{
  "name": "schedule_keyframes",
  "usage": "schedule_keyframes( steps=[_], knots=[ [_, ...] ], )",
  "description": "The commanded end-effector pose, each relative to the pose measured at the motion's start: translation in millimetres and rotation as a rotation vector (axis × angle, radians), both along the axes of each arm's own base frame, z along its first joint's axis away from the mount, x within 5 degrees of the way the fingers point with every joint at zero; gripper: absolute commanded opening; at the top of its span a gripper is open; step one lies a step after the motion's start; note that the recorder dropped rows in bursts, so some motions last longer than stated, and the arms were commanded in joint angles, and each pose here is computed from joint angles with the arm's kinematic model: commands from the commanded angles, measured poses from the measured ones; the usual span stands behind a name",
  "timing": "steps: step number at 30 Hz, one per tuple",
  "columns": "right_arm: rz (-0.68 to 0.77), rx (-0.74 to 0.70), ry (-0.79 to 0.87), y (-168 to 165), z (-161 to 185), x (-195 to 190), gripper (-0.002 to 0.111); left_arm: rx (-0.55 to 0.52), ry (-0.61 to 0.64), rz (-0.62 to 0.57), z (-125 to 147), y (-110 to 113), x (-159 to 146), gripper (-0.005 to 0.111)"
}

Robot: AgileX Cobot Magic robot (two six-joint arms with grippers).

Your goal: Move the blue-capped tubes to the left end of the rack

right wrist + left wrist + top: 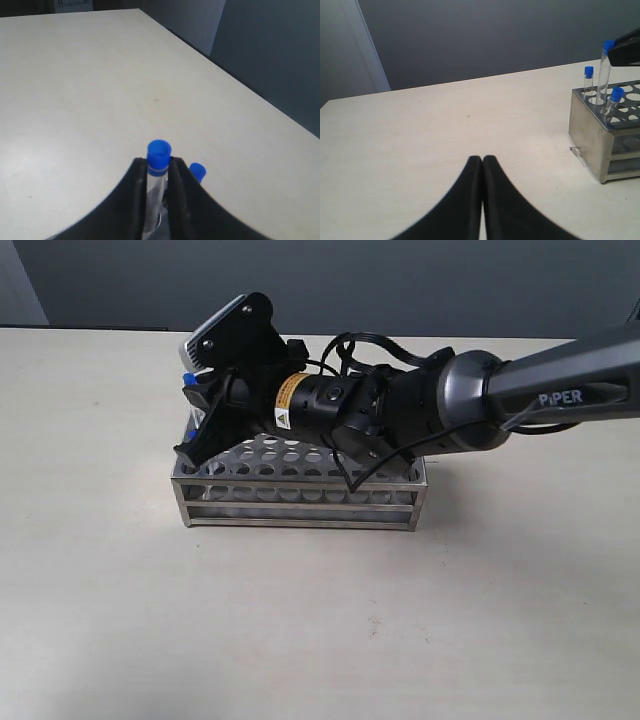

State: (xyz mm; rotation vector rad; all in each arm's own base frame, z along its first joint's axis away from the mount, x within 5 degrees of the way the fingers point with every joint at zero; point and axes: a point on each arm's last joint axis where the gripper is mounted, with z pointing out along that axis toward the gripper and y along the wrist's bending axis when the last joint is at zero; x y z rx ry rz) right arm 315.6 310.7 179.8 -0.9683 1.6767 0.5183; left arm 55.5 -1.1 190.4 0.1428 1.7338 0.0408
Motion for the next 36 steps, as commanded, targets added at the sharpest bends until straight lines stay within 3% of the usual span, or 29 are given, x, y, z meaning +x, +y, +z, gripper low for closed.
schedule_keyframes(
  steps=[1, 20, 22, 28, 36],
  knots=[
    [-0.007, -0.013, 0.025, 0, -10, 0, -0.001, 0.001, -0.005, 0.001, 0, 0, 0, 0.0],
    [-0.096, -0.046, 0.169, -4, -35, 3, 0.0, 0.001, -0.005, 0.001, 0, 0, 0, 0.0],
    [-0.096, -0.043, 0.166, -4, -32, 3, 0.008, 0.001, -0.005, 0.001, 0, 0, 0, 0.0],
    [-0.097, -0.037, 0.158, -5, -25, 2, 0.049, 0.001, -0.005, 0.001, 0, 0, 0, 0.0],
    [-0.102, -0.034, 0.149, -7, -14, 1, 0.046, 0.001, -0.005, 0.001, 0, 0, 0, 0.0]
  ],
)
